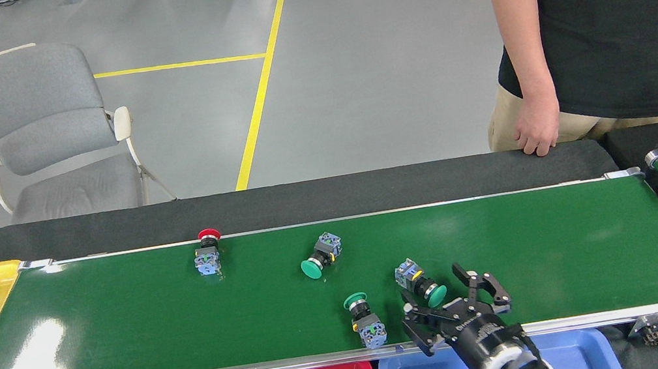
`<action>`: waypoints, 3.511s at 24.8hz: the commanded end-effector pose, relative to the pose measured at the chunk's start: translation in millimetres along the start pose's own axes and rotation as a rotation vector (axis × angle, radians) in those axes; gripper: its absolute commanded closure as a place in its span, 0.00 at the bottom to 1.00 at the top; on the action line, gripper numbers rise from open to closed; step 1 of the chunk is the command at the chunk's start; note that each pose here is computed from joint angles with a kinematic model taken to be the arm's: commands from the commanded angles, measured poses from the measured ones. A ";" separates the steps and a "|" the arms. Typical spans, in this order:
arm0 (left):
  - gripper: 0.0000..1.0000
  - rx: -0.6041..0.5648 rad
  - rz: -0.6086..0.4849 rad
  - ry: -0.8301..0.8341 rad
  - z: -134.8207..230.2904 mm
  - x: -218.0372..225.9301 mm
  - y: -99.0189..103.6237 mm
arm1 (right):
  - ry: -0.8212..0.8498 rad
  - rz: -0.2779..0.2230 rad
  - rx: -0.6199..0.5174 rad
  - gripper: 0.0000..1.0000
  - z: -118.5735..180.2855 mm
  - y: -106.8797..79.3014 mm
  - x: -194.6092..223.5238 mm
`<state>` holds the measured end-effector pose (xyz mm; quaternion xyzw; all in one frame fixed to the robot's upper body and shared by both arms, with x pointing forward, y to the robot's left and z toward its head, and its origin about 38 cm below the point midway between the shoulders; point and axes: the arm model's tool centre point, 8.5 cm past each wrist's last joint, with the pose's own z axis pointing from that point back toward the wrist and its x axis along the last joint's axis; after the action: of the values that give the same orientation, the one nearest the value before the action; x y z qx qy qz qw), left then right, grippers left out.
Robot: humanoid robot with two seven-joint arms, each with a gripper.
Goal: Pick switch part from conveyor to tray
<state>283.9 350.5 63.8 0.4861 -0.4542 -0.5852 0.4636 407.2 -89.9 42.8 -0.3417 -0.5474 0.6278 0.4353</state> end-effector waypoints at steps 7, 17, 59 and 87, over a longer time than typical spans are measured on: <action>0.00 0.017 -0.014 -0.004 -130.6 23.2 27.7 | -0.033 0.026 -0.009 0.91 -9.2 -8.2 7.8; 0.00 -0.127 0.029 0.079 -173.5 -18.6 -1.0 | -0.360 0.042 -0.109 0.89 36.1 -17.4 63.6; 0.17 -0.057 0.045 -0.336 15.9 103.9 -14.3 | 0.154 -0.098 -0.239 0.03 135.3 -19.4 -96.6; 0.00 -0.027 0.069 -0.080 15.6 47.6 -9.5 | 0.298 -0.051 -0.164 0.02 185.2 18.1 -104.0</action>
<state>256.0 298.7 39.8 0.4115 -0.4872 -0.6144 0.4645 275.3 -256.7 44.6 -0.4462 -0.5283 0.5122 0.5094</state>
